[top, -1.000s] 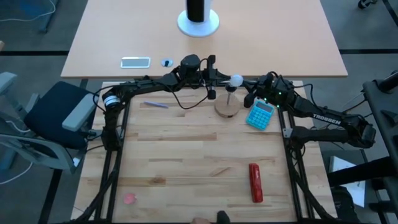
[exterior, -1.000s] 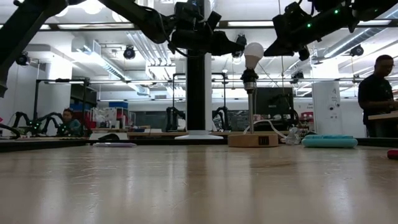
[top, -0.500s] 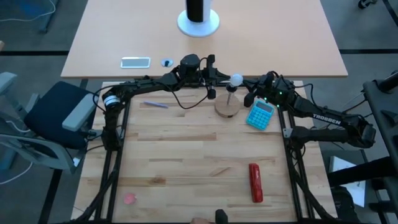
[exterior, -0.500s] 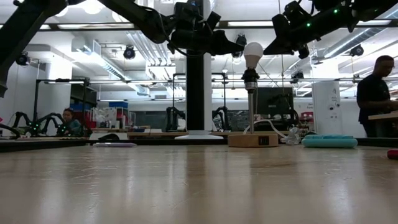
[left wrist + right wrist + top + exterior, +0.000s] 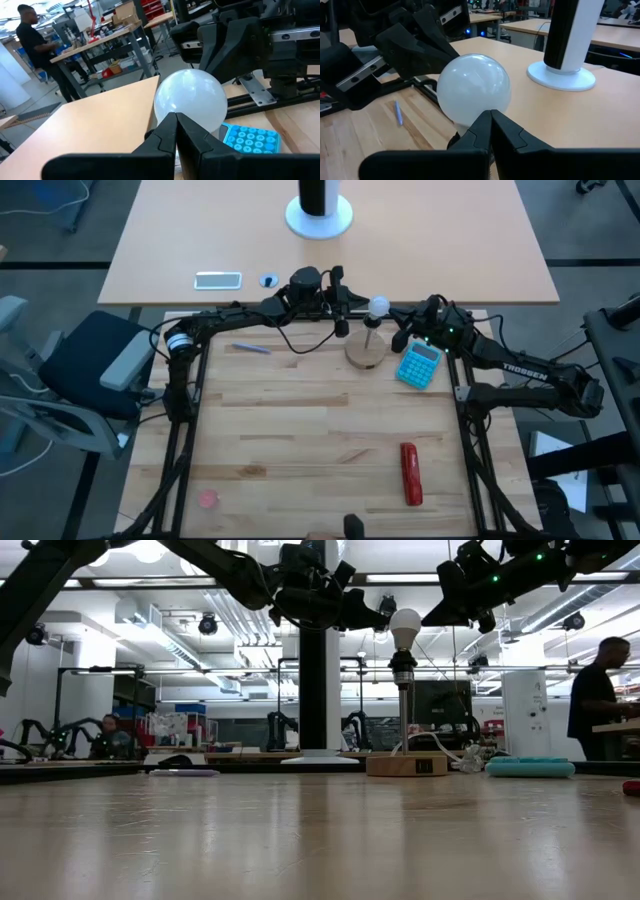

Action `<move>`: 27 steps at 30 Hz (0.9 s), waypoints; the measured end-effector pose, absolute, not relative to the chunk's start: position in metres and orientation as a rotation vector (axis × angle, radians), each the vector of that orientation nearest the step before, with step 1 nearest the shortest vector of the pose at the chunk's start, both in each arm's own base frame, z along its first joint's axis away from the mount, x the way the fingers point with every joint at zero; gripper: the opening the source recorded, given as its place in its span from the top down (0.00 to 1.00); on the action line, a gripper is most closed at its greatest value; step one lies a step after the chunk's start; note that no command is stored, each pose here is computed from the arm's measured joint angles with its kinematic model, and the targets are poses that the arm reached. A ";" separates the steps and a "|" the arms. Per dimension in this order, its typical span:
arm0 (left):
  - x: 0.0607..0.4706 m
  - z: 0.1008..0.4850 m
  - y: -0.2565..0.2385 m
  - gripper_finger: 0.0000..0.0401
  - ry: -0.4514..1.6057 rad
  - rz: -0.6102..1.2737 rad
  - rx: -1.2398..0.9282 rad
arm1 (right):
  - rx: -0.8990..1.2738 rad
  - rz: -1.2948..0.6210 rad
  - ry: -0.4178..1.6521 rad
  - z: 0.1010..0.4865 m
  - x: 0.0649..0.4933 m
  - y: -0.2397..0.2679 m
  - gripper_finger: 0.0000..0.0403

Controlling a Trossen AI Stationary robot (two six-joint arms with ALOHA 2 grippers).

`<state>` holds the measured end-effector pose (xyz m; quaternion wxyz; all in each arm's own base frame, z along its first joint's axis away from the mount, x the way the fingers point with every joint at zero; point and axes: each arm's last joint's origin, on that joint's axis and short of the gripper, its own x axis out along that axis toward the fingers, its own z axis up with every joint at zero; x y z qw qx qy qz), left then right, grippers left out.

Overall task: Screw lightbulb
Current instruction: Insert the lightbulb into the lamp

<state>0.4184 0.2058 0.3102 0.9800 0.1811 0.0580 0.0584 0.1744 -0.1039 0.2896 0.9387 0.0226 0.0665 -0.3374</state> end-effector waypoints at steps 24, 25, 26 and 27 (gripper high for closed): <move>0.418 0.305 0.207 1.00 0.177 0.196 0.345 | 0.013 -0.678 0.128 0.292 0.175 -0.104 1.00; 0.418 0.305 0.207 1.00 0.177 0.196 0.345 | 0.013 -0.679 0.128 0.292 0.175 -0.104 1.00; 0.418 0.305 0.207 1.00 0.177 0.196 0.345 | 0.013 -0.680 0.128 0.291 0.175 -0.104 1.00; 0.418 0.305 0.207 1.00 0.177 0.196 0.345 | 0.013 -0.680 0.129 0.291 0.175 -0.104 1.00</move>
